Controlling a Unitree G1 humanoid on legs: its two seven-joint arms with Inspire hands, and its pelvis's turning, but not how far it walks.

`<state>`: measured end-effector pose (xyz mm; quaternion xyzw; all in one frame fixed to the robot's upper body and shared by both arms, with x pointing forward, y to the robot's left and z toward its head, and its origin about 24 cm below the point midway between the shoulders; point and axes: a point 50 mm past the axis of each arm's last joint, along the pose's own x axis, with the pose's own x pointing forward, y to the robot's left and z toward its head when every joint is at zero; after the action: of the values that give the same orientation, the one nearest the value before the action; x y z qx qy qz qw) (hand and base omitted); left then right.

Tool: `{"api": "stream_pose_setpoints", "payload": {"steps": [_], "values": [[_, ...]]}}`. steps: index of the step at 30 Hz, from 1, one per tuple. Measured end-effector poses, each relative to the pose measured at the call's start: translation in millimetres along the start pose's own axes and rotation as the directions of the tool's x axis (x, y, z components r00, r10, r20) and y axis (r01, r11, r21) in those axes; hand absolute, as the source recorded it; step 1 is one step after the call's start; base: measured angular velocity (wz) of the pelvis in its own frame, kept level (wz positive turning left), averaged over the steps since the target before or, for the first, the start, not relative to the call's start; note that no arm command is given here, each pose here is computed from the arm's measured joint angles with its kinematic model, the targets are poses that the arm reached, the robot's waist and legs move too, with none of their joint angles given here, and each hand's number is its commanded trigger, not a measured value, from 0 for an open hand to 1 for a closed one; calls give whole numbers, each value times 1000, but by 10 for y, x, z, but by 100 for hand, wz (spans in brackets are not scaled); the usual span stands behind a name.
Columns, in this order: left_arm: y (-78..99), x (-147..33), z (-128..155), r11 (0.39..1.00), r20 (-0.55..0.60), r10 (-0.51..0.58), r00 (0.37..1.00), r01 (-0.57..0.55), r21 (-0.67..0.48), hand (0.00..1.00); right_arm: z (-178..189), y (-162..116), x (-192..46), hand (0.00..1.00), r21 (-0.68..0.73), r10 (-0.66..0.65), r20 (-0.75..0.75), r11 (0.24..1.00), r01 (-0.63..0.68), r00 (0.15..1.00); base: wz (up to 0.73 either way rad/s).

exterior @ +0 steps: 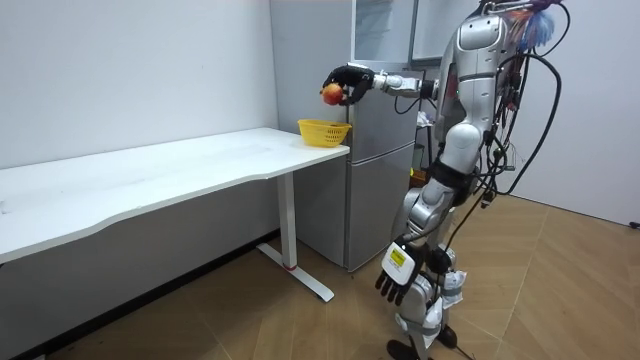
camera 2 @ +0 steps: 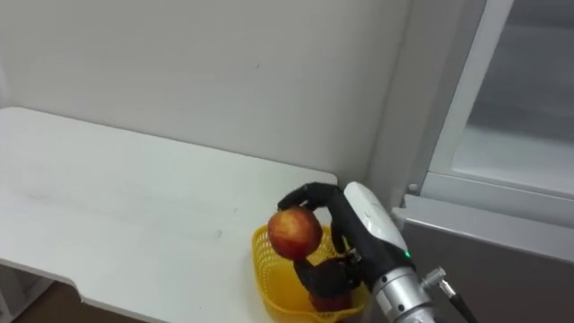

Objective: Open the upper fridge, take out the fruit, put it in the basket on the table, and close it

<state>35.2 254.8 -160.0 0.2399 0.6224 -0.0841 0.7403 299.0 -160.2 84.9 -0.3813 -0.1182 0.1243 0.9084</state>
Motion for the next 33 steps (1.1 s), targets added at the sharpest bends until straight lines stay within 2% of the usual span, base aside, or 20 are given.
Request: {"api": "stream_pose_setpoints", "payload": {"steps": [9, 10, 11, 12, 33], "values": [[16, 3, 32, 1000, 5, 3, 1000, -3, 0, 0, -148, 136, -30, 98, -40, 104, -68, 993, -107, 992, 5], [16, 3, 30, 1000, 3, 3, 1000, -3, 0, 0, -150, 139, -30, 50, -42, 106, -71, 993, -109, 992, 0], [16, 3, 25, 1000, -3, 3, 1000, -3, -1, 0, -153, 141, -30, 34, -43, 108, -75, 993, -112, 991, 0], [15, 3, 21, 1000, -6, 3, 1000, -3, -1, 0, -155, 142, -30, 0, -43, 110, -77, 993, -113, 991, 0], [16, 4, 23, 1000, -6, 3, 1000, -3, -1, 0, -185, 172, -32, 0, -31, 114, -95, 993, -117, 989, 0]]}}
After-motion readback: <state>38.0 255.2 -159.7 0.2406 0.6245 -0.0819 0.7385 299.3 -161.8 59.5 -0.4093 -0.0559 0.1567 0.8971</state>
